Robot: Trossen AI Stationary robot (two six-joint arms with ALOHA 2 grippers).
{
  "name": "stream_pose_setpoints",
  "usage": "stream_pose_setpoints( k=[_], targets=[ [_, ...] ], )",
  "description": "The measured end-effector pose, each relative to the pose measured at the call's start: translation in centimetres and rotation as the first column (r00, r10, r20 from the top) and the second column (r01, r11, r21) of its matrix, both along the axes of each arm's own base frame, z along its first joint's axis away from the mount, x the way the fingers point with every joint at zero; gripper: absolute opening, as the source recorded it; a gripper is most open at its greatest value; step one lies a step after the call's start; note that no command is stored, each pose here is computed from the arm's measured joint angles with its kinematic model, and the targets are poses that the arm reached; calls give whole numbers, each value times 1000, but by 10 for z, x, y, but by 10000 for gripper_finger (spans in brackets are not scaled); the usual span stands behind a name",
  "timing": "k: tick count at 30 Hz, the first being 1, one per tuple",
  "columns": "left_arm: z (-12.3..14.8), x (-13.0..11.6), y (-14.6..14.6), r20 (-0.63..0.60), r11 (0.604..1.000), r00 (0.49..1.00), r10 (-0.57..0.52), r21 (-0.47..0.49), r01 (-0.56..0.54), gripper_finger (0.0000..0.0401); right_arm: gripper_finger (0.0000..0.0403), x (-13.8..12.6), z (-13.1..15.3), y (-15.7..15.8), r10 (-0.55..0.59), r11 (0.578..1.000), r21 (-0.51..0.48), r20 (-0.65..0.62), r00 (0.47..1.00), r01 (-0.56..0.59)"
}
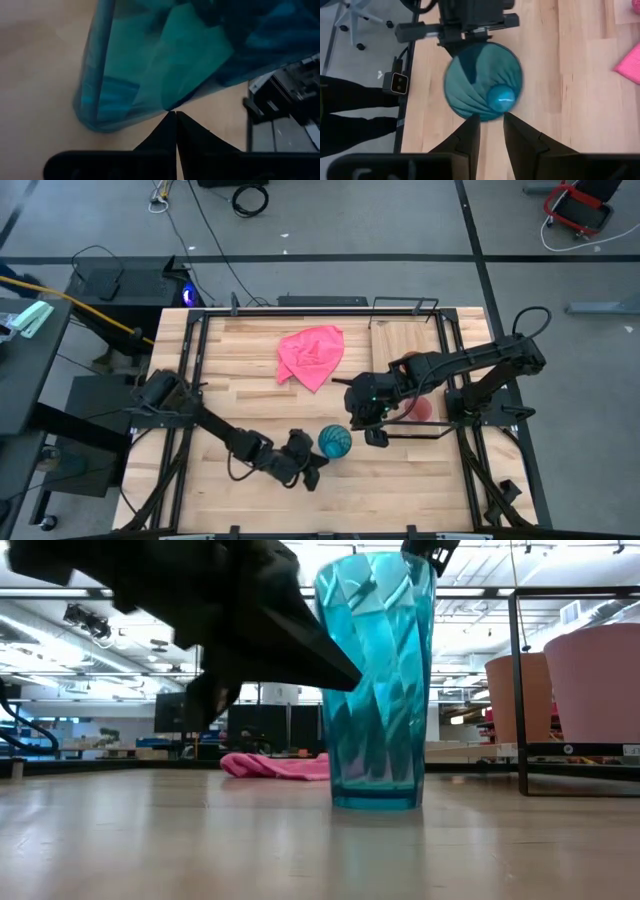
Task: Stack small to large cups/mugs on shelf
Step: Put the blue glass cup on the shelf
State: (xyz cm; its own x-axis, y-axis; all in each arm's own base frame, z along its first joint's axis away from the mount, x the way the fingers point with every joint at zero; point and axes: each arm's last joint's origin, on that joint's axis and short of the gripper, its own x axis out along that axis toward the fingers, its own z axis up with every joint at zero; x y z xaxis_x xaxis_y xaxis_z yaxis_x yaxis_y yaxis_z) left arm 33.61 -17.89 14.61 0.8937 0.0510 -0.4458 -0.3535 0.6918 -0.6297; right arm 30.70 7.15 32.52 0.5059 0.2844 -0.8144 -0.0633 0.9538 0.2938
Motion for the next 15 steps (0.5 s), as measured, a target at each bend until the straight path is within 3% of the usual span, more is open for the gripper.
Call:
stream_pose_setpoints(
  k=[15],
  targets=[
    [0, 25, 56, -9, 992, 995, 98, 81, -97, 13, 94, 2, -2, -32, -101, 995, -20, -40, 994, 100]
  ],
)
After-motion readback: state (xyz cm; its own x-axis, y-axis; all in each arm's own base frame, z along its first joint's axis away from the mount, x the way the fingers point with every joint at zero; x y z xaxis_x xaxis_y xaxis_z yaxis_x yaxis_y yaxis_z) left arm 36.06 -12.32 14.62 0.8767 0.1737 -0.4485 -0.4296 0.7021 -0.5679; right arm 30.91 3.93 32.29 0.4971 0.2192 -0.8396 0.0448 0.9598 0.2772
